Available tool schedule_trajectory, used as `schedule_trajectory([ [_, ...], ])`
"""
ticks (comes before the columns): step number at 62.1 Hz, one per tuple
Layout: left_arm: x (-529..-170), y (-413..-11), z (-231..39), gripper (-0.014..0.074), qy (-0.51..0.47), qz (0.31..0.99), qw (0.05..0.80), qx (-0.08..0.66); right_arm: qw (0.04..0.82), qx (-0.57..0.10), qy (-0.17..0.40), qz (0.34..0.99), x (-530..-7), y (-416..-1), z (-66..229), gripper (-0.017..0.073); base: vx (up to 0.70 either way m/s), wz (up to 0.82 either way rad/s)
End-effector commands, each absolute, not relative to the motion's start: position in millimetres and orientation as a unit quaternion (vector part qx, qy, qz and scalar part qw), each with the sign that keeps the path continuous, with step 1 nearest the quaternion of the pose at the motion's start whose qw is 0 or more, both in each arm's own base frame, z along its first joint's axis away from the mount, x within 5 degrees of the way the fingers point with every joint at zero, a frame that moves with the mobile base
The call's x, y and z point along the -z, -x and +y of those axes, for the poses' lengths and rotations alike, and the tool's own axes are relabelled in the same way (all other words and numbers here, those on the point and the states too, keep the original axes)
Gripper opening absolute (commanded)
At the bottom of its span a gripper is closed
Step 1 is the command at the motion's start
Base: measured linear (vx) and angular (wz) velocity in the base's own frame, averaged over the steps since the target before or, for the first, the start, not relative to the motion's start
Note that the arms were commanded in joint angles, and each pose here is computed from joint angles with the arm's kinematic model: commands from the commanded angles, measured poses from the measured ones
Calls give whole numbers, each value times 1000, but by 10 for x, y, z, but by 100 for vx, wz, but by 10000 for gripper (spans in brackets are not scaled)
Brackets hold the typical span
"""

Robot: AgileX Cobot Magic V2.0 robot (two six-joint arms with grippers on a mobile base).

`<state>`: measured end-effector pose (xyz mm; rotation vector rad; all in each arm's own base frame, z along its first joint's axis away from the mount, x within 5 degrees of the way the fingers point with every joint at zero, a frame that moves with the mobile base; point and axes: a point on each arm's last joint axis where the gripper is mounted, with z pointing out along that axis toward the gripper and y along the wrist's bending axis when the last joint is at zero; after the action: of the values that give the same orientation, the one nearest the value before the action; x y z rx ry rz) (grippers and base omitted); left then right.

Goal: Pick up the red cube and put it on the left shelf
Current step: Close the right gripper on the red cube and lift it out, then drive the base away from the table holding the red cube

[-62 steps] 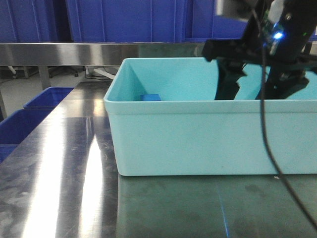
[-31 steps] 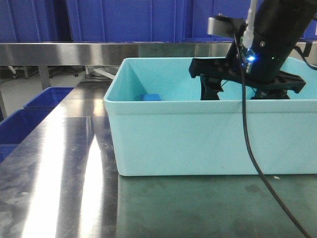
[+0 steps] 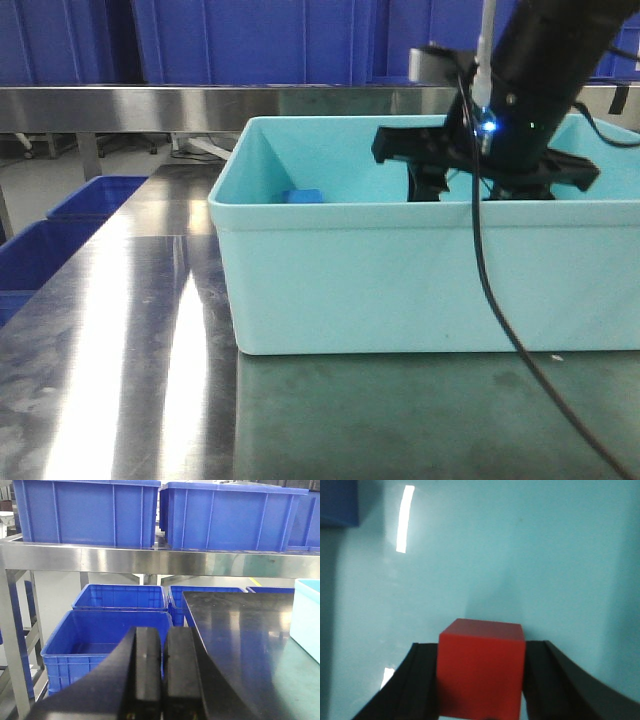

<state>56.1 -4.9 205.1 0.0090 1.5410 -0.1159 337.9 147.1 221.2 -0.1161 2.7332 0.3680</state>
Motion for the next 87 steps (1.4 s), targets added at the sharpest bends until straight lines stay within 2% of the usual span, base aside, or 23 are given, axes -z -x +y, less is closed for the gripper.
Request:
schedule_trajectory([
  [1,-2054,-557,-33,101,2,669,741,50,262,-141,55,953,-2671,-3430,1470,57,0,0],
  [19,-2054,-557,-33,101,2,669,741,50,326,-115,86,934,-3240,-3330,1368,58,0,0],
  [33,-2054,-557,-33,101,2,669,741,50,413,-109,97,899,-3839,-2923,1160,58,0,0],
  [42,-2054,-557,-33,101,2,669,741,50,455,-94,105,880,-3994,-2555,977,58,0,0],
  [72,-2054,-557,-33,101,2,669,741,50,538,-109,105,829,-3362,-1071,379,58,0,0],
  [87,-2054,-557,-33,101,2,669,741,50,584,-117,101,797,-3093,-644,204,58,0,0],
])
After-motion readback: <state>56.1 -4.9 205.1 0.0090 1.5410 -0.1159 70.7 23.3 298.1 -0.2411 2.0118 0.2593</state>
